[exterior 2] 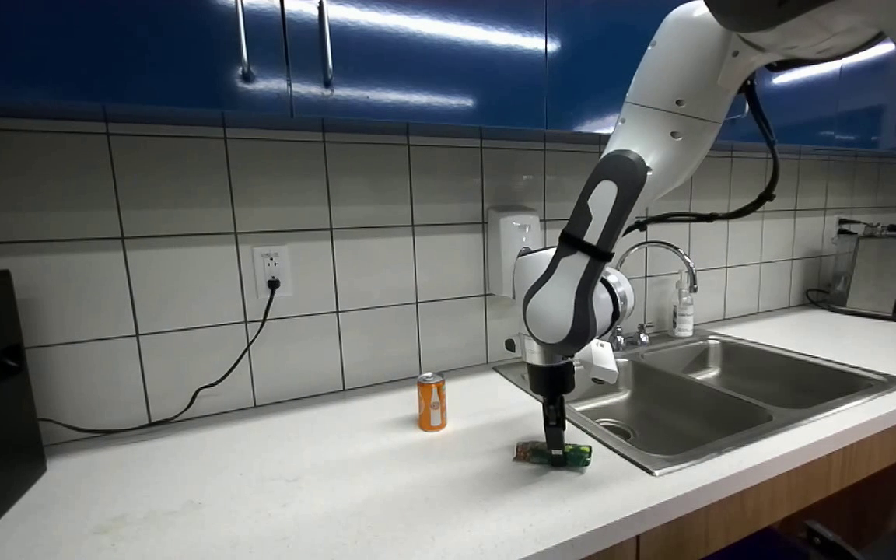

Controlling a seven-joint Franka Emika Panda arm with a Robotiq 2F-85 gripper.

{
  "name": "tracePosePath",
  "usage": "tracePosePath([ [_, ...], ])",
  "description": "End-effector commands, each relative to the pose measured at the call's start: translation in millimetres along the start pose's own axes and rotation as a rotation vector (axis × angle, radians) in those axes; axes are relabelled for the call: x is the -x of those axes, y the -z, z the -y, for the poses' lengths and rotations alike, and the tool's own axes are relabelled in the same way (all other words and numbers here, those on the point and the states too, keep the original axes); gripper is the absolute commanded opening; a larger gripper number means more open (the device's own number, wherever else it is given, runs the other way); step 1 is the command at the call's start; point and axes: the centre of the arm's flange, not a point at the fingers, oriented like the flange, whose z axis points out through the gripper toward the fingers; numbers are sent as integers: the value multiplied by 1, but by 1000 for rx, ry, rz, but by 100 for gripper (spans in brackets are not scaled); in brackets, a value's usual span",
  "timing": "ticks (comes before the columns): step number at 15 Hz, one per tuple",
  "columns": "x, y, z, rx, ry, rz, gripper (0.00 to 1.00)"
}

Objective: Remove the green object from the sink

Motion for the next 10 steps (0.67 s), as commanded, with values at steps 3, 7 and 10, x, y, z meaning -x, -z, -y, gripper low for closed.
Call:
tracePosePath([
  [3,6,4,-1,-15,6,-17,63],
  [7,8,6,-2,-13,-2,-17,84],
  [10,11,8,-3,-6,-7,-16,100],
])
